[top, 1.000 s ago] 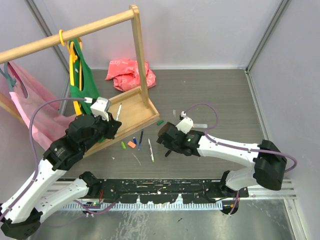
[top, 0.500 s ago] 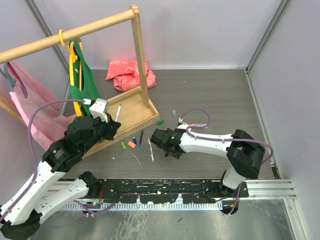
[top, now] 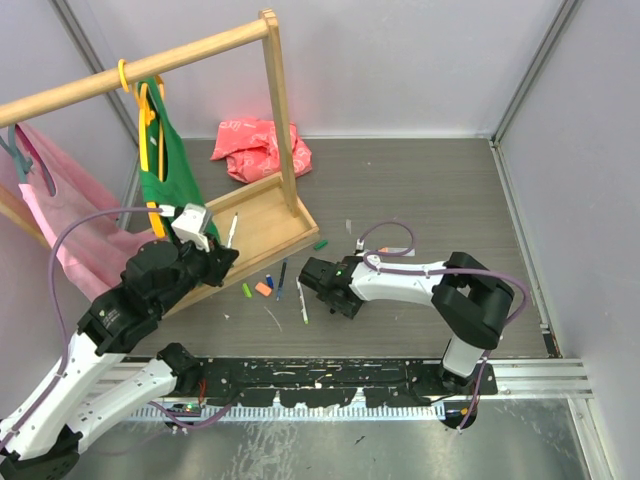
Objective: Insert the pens into the pen caps
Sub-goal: Insert the pen cap onto the pen.
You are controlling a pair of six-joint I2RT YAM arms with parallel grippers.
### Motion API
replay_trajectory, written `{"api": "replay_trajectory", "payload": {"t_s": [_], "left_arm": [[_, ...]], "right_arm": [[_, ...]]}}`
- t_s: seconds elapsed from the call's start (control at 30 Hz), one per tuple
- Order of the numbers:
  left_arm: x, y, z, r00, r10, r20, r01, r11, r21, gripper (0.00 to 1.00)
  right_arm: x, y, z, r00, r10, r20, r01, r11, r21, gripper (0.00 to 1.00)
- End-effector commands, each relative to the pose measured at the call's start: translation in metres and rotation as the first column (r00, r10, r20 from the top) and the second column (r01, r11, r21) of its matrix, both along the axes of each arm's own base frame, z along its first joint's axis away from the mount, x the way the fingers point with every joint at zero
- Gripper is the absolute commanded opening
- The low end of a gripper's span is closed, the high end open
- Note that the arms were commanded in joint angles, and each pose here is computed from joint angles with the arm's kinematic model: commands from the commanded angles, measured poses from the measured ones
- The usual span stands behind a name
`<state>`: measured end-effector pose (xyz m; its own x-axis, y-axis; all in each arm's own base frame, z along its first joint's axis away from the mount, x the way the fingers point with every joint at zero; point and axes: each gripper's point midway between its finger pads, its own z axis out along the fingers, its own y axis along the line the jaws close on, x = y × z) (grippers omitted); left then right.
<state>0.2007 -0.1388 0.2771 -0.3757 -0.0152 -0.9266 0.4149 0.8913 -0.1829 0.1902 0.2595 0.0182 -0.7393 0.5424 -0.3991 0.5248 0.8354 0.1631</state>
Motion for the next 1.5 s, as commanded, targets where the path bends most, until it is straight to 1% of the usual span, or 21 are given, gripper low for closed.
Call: {"api": "replay_trajectory", "payload": {"t_s": [0.0, 0.27, 0.8, 0.9, 1.07, 1.13, 1.17, 1.23, 1.3, 1.4, 1.47], "left_arm": [[0.002, -0.001, 0.011, 0.999, 0.007, 0.032, -0.006, 0.999, -0.042, 0.0], [0.001, -0.001, 0.01, 1.0, 0.003, 0.03, -0.001, 0.999, -0.042, 0.0], [-0.002, 0.004, 0.007, 0.999, 0.026, 0.031, -0.024, 0.998, -0.055, 0.0], [-0.002, 0.006, 0.006, 0.999, 0.033, 0.03, -0.031, 0.998, -0.059, 0.0], [-0.002, 0.008, 0.005, 0.999, 0.043, 0.032, -0.041, 0.997, -0.059, 0.0], [-0.001, 0.008, 0.003, 0.999, 0.045, 0.029, -0.044, 0.998, -0.052, 0.0], [-0.001, 0.008, 0.002, 0.999, 0.044, 0.028, -0.043, 0.998, -0.049, 0.0], [-0.001, 0.008, -0.001, 0.999, 0.047, 0.022, -0.046, 0.998, -0.042, 0.0], [-0.001, 0.008, -0.002, 0.999, 0.044, 0.018, -0.043, 0.998, -0.04, 0.0], [0.001, 0.006, -0.001, 0.999, 0.05, 0.017, -0.049, 0.998, -0.045, 0.0], [0.002, 0.003, 0.001, 0.999, 0.044, 0.019, -0.043, 0.997, -0.06, 0.0]], "right_arm": [[0.008, 0.008, 0.001, 1.0, -0.024, 0.012, 0.023, 0.999, 0.025, 0.57], [0.004, 0.006, -0.01, 1.0, 0.0, -0.026, 0.0, 1.0, -0.006, 0.48], [-0.018, -0.014, -0.044, 0.987, 0.037, -0.154, -0.053, 0.993, -0.104, 0.41], [-0.017, -0.018, -0.045, 0.986, 0.047, -0.159, -0.069, 0.988, -0.136, 0.38], [-0.014, -0.018, -0.046, 0.987, 0.055, -0.148, -0.077, 0.987, -0.143, 0.3], [-0.014, -0.016, -0.047, 0.987, 0.067, -0.146, -0.087, 0.986, -0.141, 0.24], [-0.013, -0.016, -0.048, 0.987, 0.072, -0.145, -0.093, 0.985, -0.143, 0.21], [-0.012, -0.015, -0.048, 0.986, 0.086, -0.141, -0.106, 0.984, -0.142, 0.1], [-0.009, -0.015, -0.044, 0.988, 0.095, -0.124, -0.112, 0.983, -0.144, 0.01], [0.002, -0.019, -0.027, 0.993, 0.106, -0.055, -0.113, 0.982, -0.153, 0.0], [0.016, -0.018, -0.003, 0.991, 0.125, 0.042, -0.118, 0.983, -0.138, 0.0]]}}
